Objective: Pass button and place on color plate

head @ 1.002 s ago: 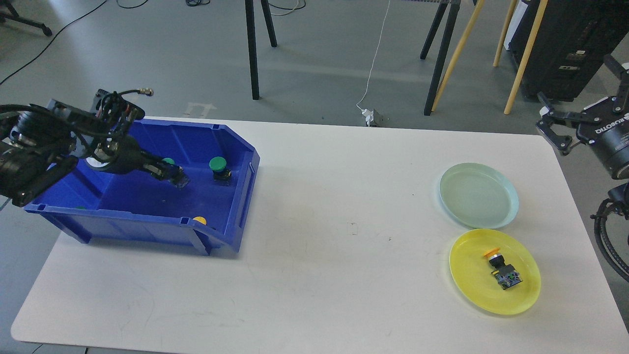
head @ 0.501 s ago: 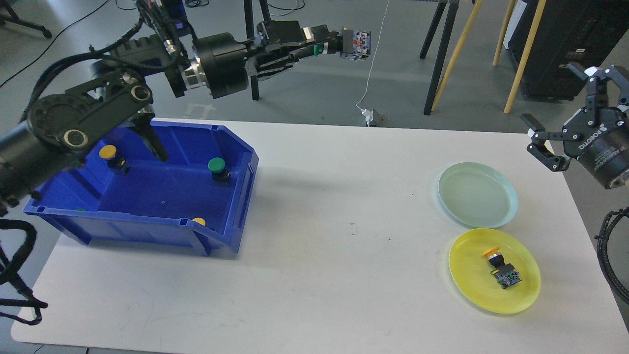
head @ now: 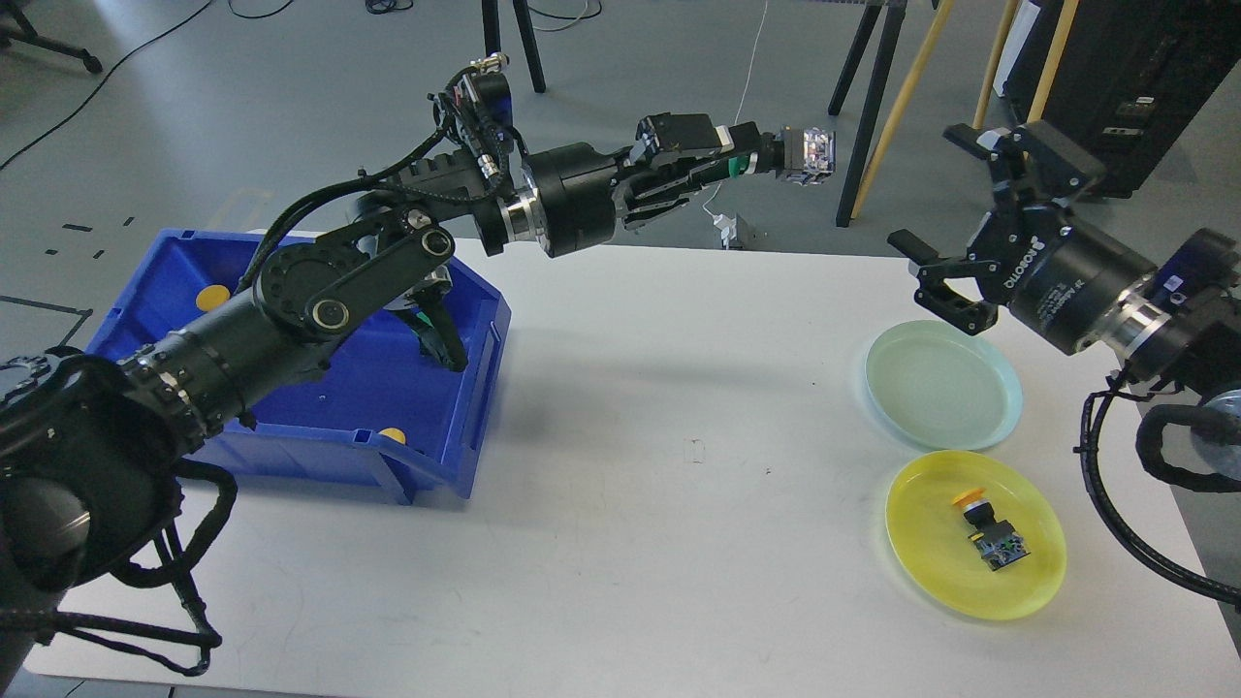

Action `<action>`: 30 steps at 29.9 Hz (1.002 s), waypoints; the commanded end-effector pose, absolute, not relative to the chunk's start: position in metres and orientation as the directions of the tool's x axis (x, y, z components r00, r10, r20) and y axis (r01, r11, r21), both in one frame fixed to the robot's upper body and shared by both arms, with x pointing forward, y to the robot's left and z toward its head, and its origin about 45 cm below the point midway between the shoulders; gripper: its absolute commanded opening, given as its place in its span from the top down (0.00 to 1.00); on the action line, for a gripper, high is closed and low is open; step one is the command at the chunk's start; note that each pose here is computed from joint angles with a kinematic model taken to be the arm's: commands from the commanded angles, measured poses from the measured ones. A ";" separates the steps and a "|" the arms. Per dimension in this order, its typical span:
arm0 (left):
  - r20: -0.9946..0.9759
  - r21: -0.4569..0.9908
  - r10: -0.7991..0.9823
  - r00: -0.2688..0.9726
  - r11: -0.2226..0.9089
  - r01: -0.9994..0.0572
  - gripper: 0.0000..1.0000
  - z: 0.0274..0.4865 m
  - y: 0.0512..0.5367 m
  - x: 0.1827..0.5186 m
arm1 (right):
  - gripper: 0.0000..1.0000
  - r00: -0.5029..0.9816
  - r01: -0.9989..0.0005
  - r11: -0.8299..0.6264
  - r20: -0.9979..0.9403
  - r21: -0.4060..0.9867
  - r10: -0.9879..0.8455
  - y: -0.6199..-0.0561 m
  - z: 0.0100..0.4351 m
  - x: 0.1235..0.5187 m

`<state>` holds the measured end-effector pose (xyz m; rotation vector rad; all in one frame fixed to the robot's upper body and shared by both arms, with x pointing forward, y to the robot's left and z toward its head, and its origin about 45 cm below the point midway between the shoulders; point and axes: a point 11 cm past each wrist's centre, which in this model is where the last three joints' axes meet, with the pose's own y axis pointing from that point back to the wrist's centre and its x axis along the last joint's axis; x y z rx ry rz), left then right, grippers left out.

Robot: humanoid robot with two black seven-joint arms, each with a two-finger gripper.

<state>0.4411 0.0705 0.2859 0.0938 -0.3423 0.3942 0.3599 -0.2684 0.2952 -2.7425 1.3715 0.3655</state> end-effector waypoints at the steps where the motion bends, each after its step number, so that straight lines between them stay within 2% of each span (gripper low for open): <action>1: 0.343 0.022 0.356 0.869 0.922 -0.387 0.95 0.286 0.067 0.440 | 0.00 0.610 -0.773 -0.633 -0.230 0.039 -0.758 -0.238 0.295 0.369; 14: 0.342 0.028 0.365 0.866 0.917 -0.398 0.95 0.284 0.070 0.443 | 0.03 0.594 -0.787 -0.616 -0.254 0.011 -0.763 -0.214 0.292 0.388; 18: 0.343 0.029 0.367 0.865 0.916 -0.401 0.95 0.284 0.072 0.443 | 0.10 0.591 -0.791 -0.612 -0.258 0.000 -0.764 -0.210 0.296 0.393; 20: 0.340 0.028 0.369 0.865 0.916 -0.401 0.95 0.284 0.072 0.443 | 0.19 0.593 -0.791 -0.612 -0.256 -0.003 -0.764 -0.209 0.298 0.393; 22: 0.340 0.027 0.371 0.864 0.915 -0.403 0.95 0.284 0.072 0.444 | 0.35 0.592 -0.791 -0.612 -0.255 -0.002 -0.765 -0.210 0.298 0.393; 24: 0.336 0.026 0.372 0.865 0.914 -0.404 0.95 0.283 0.072 0.444 | 0.57 0.591 -0.792 -0.611 -0.255 -0.001 -0.766 -0.211 0.297 0.393; 25: 0.336 0.025 0.373 0.865 0.914 -0.404 0.95 0.284 0.073 0.444 | 0.73 0.589 -0.793 -0.609 -0.250 0.003 -0.768 -0.212 0.297 0.393; 26: 0.336 0.025 0.373 0.865 0.914 -0.404 0.95 0.284 0.073 0.444 | 0.85 0.583 -0.798 -0.603 -0.249 0.008 -0.774 -0.210 0.295 0.393; 27: 0.336 0.025 0.373 0.865 0.914 -0.404 0.95 0.284 0.073 0.444 | 0.89 0.564 -0.812 -0.584 -0.242 0.014 -0.790 -0.213 0.295 0.395; 28: 0.336 0.026 0.372 0.865 0.914 -0.404 0.95 0.283 0.072 0.444 | 0.97 0.559 -0.816 -0.578 -0.236 0.016 -0.795 -0.214 0.295 0.395; 30: 0.336 0.026 0.372 0.865 0.914 -0.404 0.95 0.283 0.072 0.444 | 1.00 0.559 -0.815 -0.579 -0.237 0.018 -0.795 -0.214 0.294 0.394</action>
